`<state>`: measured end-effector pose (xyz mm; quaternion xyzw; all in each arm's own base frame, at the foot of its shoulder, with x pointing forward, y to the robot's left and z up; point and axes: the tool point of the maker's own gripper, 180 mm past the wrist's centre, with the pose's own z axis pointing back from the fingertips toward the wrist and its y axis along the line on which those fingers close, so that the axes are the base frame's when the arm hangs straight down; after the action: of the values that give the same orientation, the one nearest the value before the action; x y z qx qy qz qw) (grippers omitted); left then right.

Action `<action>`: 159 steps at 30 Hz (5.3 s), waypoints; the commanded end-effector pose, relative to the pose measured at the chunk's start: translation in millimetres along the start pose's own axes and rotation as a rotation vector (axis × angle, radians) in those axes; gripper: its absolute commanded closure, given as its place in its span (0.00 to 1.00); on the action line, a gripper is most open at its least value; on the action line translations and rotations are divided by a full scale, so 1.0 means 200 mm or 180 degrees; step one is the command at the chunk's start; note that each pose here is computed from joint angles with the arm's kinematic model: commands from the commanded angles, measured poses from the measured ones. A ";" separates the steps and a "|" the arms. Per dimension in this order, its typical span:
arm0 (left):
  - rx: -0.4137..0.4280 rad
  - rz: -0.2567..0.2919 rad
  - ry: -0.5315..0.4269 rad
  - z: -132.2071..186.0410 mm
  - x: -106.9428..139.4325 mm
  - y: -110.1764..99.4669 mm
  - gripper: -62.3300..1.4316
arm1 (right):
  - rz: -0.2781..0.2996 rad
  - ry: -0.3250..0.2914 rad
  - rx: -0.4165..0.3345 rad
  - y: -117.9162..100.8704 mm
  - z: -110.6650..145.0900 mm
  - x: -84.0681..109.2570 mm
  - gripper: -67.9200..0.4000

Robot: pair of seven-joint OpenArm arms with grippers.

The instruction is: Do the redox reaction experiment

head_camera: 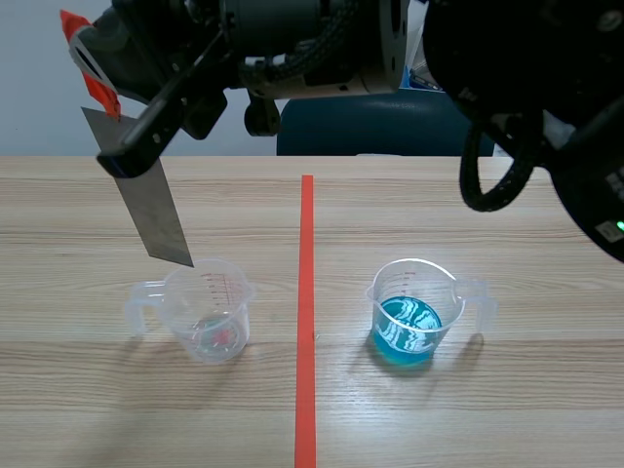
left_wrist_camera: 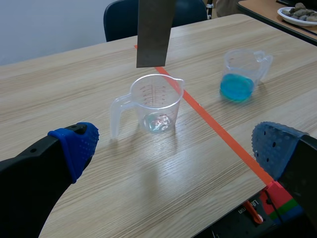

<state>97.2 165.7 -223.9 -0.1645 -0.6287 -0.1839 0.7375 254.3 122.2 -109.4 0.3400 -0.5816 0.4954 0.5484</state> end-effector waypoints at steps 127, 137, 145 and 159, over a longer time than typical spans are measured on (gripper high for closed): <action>0.0017 0.0025 -0.0071 0.00 0.02 -0.01 0.00 | 0.0090 0.0607 -0.0651 -0.29 0.94 -0.21 0.98; 0.0017 0.0025 -0.0071 0.00 0.02 -0.01 0.00 | 0.0094 0.0582 -0.0651 -0.29 0.94 -0.20 0.98; 0.0017 0.0025 -0.0071 0.00 0.02 -0.01 0.00 | 0.0094 0.0584 -0.0651 -0.29 0.94 -0.20 0.99; 0.0017 0.0025 -0.0071 0.00 0.02 -0.01 0.00 | 0.0094 0.0585 -0.0651 -0.29 0.94 -0.20 0.99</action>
<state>97.2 165.8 -224.1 -0.1641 -0.6286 -0.1841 0.7376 258.4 -81.5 -132.7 0.2291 -0.5683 0.4646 0.6393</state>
